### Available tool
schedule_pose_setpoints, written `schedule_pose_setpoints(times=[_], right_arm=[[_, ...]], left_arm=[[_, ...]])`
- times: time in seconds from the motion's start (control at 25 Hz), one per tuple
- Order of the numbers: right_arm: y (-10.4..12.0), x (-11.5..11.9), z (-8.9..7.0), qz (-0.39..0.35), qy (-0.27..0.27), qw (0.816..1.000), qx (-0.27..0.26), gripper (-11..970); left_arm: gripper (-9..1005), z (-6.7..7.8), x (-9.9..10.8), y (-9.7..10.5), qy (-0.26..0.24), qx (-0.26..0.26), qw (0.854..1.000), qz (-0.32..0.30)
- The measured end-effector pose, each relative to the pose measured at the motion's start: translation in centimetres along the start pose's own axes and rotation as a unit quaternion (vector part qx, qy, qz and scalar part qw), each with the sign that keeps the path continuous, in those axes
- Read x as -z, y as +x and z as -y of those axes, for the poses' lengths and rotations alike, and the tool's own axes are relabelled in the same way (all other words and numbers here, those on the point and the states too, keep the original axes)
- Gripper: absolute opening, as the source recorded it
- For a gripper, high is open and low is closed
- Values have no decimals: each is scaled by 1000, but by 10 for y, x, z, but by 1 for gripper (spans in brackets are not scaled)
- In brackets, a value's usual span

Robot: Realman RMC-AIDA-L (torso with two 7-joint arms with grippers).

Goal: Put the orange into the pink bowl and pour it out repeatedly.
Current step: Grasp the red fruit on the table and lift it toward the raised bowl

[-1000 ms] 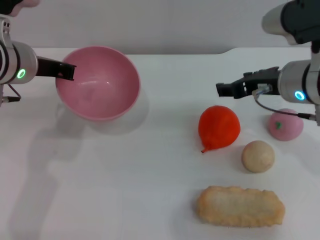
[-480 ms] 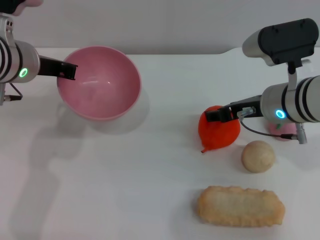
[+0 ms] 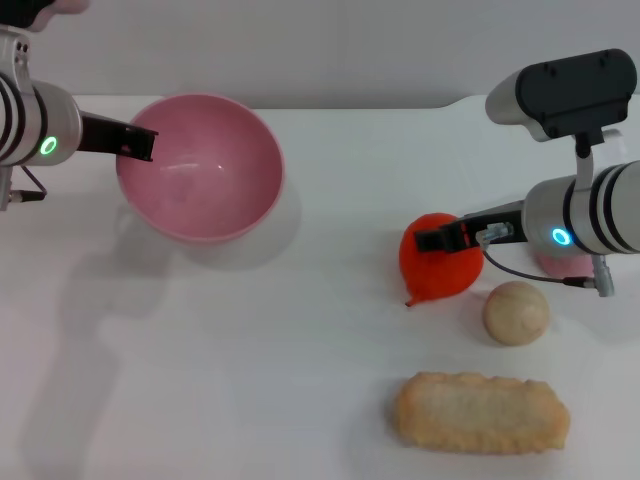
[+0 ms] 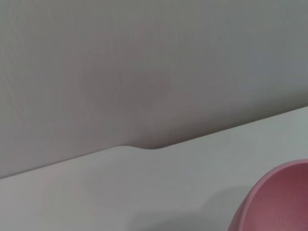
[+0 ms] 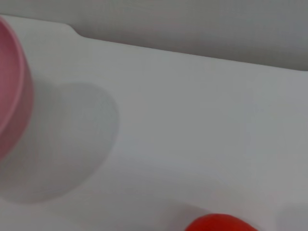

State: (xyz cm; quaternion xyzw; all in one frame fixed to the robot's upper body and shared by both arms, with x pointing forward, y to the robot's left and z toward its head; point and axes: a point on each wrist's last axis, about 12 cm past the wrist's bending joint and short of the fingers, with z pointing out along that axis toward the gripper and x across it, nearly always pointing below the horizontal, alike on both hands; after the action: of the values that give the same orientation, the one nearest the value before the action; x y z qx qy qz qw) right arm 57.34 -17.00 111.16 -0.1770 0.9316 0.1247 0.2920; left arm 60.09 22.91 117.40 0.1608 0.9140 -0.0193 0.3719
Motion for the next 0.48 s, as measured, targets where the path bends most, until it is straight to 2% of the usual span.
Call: schedule_pose_setpoints(times=[0.2, 0.32, 0.48], right_arm=[[3, -2, 5, -6, 37, 999, 12, 655], [3, -1, 5, -5, 39, 999, 27, 654], [-1, -1, 5, 5, 40, 998, 45, 578]], left_arm=[[49, 1, 0, -1, 1, -1, 1000, 3], [49, 1, 0, -2, 1, -1, 1000, 3], [48, 1, 0, -2, 2, -1, 1000, 4]])
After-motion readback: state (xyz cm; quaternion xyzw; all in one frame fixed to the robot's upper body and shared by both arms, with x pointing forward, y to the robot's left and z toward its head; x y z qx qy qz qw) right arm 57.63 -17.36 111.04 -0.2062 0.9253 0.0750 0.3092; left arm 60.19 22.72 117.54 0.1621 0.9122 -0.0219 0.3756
